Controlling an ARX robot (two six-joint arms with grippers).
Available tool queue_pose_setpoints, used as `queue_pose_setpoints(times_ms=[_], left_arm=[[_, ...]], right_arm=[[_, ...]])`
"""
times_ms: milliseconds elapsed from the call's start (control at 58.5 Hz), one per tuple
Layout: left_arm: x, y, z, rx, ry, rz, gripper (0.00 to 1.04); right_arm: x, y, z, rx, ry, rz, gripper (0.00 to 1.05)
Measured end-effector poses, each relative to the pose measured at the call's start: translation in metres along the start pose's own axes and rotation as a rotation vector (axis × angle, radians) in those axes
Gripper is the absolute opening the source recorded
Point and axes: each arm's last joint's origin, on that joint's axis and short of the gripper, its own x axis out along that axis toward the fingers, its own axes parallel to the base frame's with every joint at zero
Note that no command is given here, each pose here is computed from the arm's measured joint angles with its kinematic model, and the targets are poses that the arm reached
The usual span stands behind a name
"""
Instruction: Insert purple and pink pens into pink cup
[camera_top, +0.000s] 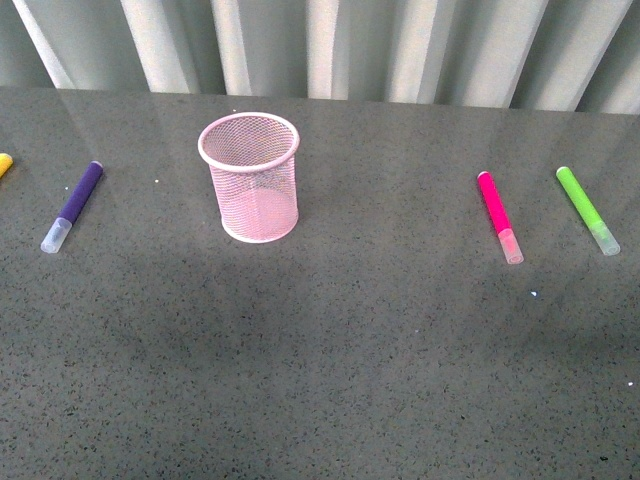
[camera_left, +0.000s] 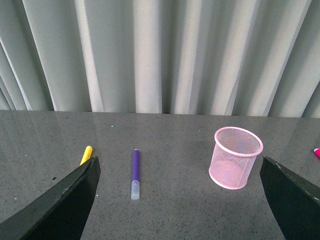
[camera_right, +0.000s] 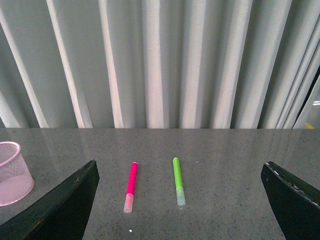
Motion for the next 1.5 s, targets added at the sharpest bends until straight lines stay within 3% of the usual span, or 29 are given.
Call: queue_pose_setpoints(times_ms=[1503], left_arm=[[0.0,0.0,0.0,0.0,0.0,0.0,0.98]], right_arm=[[0.0,0.0,0.0,0.0,0.0,0.0,0.98]])
